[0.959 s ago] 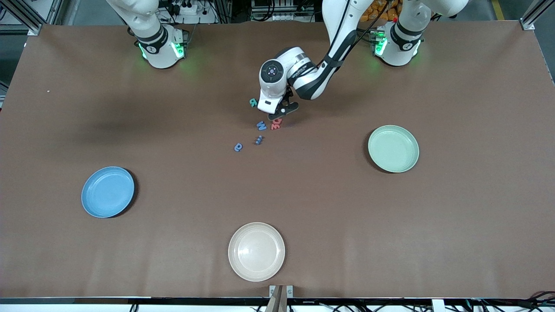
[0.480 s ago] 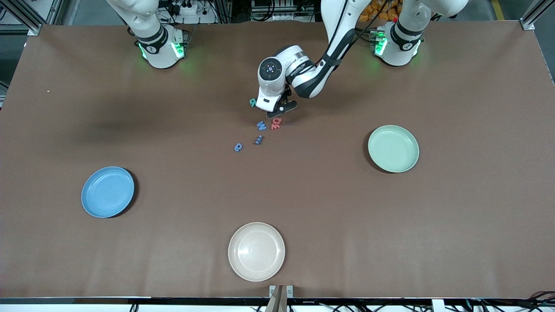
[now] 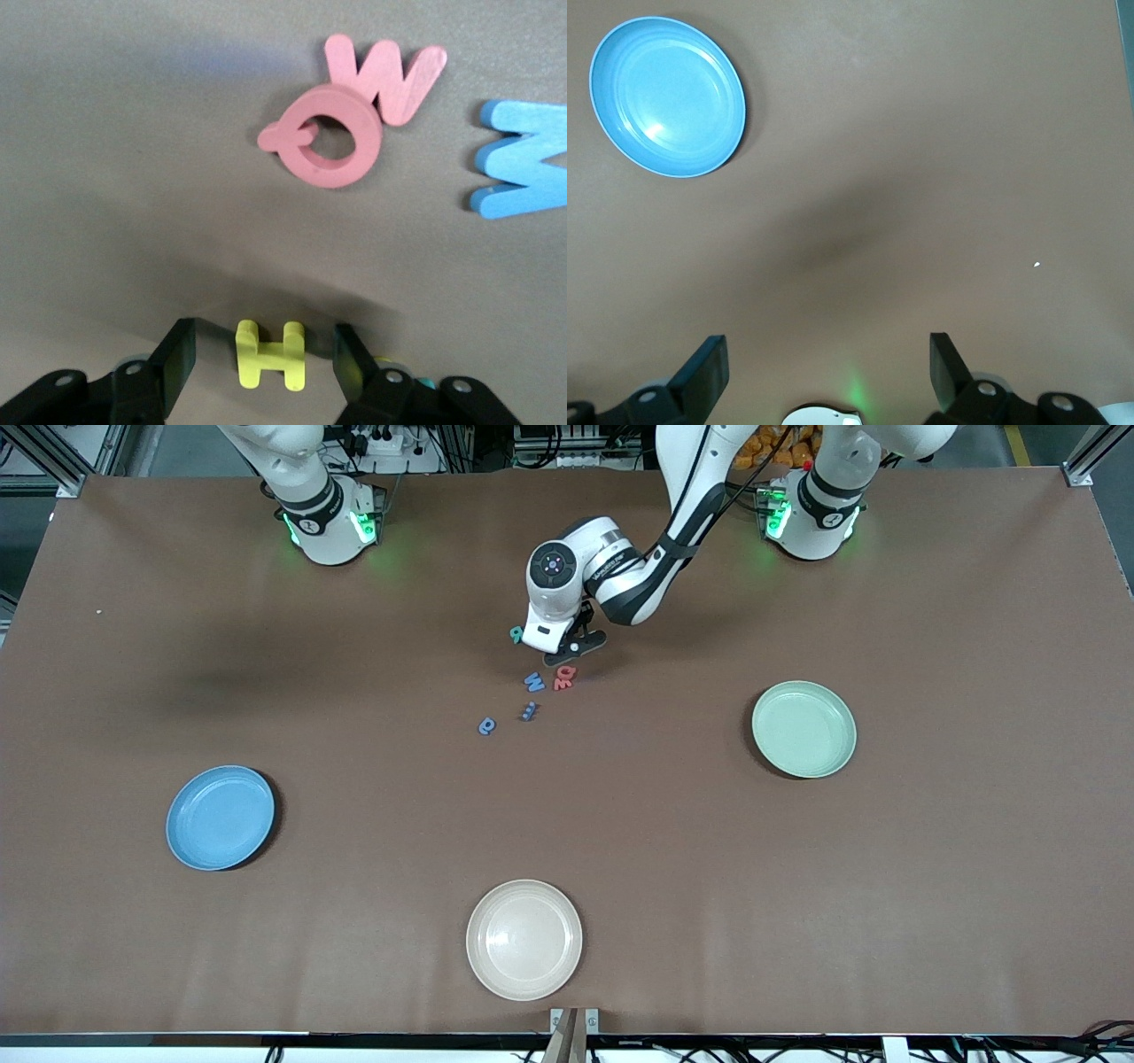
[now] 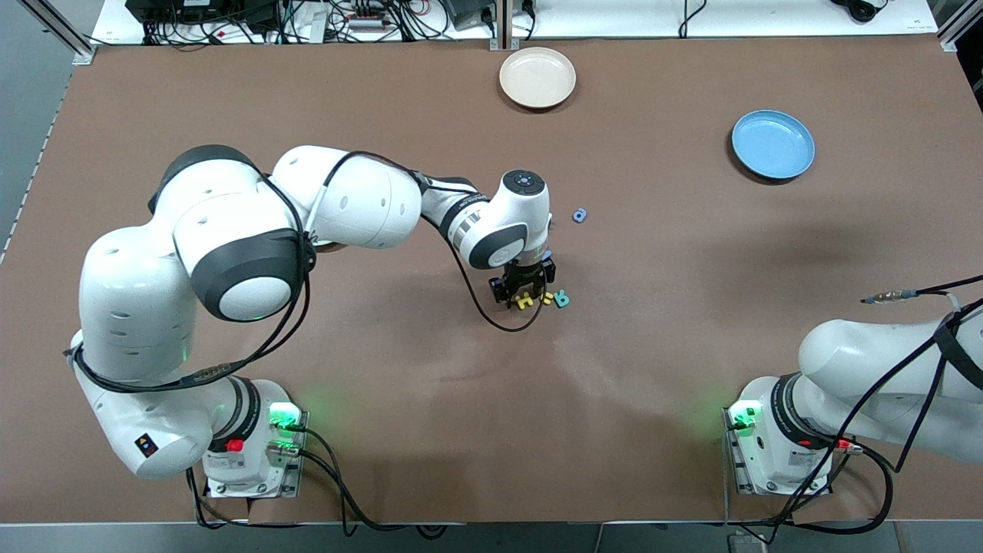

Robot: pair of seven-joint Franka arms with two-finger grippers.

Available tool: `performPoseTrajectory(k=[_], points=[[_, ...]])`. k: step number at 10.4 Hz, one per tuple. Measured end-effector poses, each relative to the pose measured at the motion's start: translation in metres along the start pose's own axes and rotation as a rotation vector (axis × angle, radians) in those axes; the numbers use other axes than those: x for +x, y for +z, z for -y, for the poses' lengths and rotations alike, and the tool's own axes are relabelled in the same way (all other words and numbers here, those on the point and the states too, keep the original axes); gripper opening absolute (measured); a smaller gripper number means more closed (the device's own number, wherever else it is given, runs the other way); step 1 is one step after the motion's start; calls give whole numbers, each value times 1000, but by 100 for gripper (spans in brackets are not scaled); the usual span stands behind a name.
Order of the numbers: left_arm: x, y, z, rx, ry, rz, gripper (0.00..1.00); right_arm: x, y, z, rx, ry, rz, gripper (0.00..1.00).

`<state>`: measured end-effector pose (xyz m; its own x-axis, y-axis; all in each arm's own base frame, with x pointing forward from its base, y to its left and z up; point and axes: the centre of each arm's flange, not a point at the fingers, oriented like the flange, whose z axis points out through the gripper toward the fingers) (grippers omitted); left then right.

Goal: Sort upper and lower case letters into plates
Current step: 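Lower the left gripper and grasp the yellow foam H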

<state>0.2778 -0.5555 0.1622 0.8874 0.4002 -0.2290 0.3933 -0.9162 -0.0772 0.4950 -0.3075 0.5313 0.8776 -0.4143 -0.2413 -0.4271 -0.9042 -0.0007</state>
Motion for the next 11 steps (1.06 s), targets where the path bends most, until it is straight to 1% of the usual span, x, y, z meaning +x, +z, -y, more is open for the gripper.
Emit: performPoseTrajectory(k=[3,4,5,6,9,10,11], points=[[-8,2,0,3,5,-1,70,0,0,0,0,0,1,100],[-9,1,-1,1,5,-1,63,0,0,0,0,0,1,100],[-9,1,-1,1,6,-1,59,0,0,0,0,0,1,100],[-9,1,-1,1,7,-1,54,0,0,0,0,0,1,100],[-10,1,-1,0,8,-2,54,0,0,0,0,0,1,100],[-9,0,-2,-2,10,-2,53,0,0,0,0,0,1,100],[-9,-2,-3,-6,14,-2,46,0,0,0,0,0,1,100]])
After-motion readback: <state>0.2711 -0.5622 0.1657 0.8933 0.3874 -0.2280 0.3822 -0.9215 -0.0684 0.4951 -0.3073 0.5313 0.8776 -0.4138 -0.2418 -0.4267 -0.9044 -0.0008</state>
